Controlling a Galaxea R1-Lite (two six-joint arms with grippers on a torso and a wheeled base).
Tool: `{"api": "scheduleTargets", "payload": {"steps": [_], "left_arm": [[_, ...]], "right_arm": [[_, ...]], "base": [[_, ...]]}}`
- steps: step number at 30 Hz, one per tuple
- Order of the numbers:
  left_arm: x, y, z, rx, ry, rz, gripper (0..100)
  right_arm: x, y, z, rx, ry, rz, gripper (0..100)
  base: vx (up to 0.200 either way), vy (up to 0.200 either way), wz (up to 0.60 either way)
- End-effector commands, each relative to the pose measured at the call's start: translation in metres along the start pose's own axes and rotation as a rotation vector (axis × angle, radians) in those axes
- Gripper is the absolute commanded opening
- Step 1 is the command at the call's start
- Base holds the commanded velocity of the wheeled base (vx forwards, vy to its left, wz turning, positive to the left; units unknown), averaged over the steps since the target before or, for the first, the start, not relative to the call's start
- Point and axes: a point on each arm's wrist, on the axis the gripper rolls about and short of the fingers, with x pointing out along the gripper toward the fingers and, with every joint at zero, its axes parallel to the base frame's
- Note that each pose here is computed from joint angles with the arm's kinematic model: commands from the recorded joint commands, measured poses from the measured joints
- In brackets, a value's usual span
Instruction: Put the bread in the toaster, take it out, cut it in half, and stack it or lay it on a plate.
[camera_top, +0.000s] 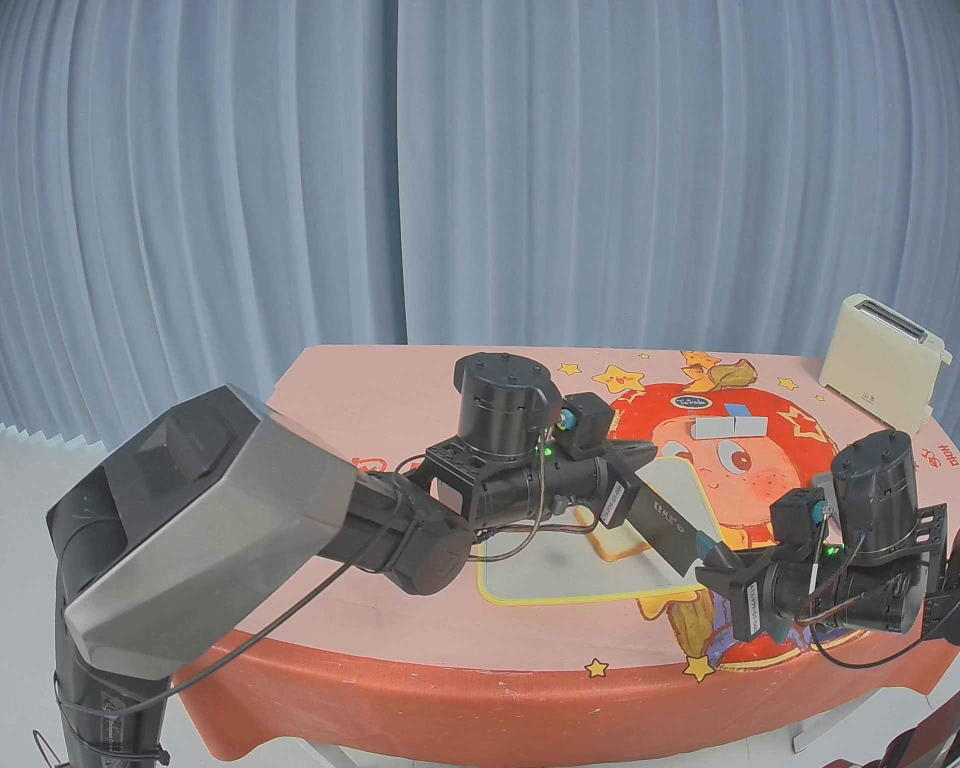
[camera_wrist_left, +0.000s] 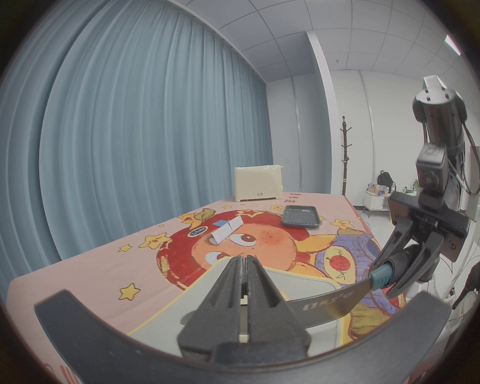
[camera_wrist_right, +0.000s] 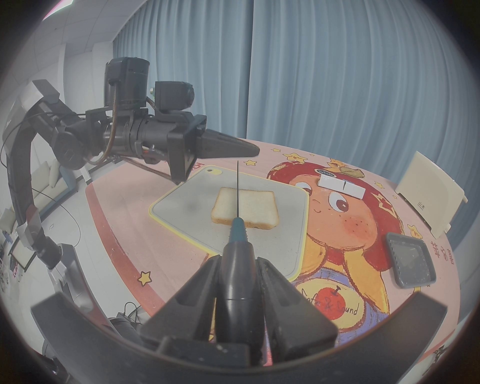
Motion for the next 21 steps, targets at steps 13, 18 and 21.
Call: {"api": "scheduleTargets", "payload": {"steps": [13,18,21], "left_arm": [[0.008,-0.003,-0.025,-0.001,0.056,-0.013,0],[0.007,-0.004,-0.028,-0.004,0.064,-0.014,0],[0.008,-0.005,-0.034,-0.009,0.079,-0.013,0]], "right_arm": [[0.002,0.0,-0.002,-0.002,0.011,-0.002,0],[0.003,0.001,-0.002,-0.004,0.017,-0.001,0],[0.005,0.001,-0.003,-0.006,0.025,-0.002,0]], "base": [[0.0,0.0,0.0],[0.0,0.0,0.0],[0.0,0.0,0.0]]}}
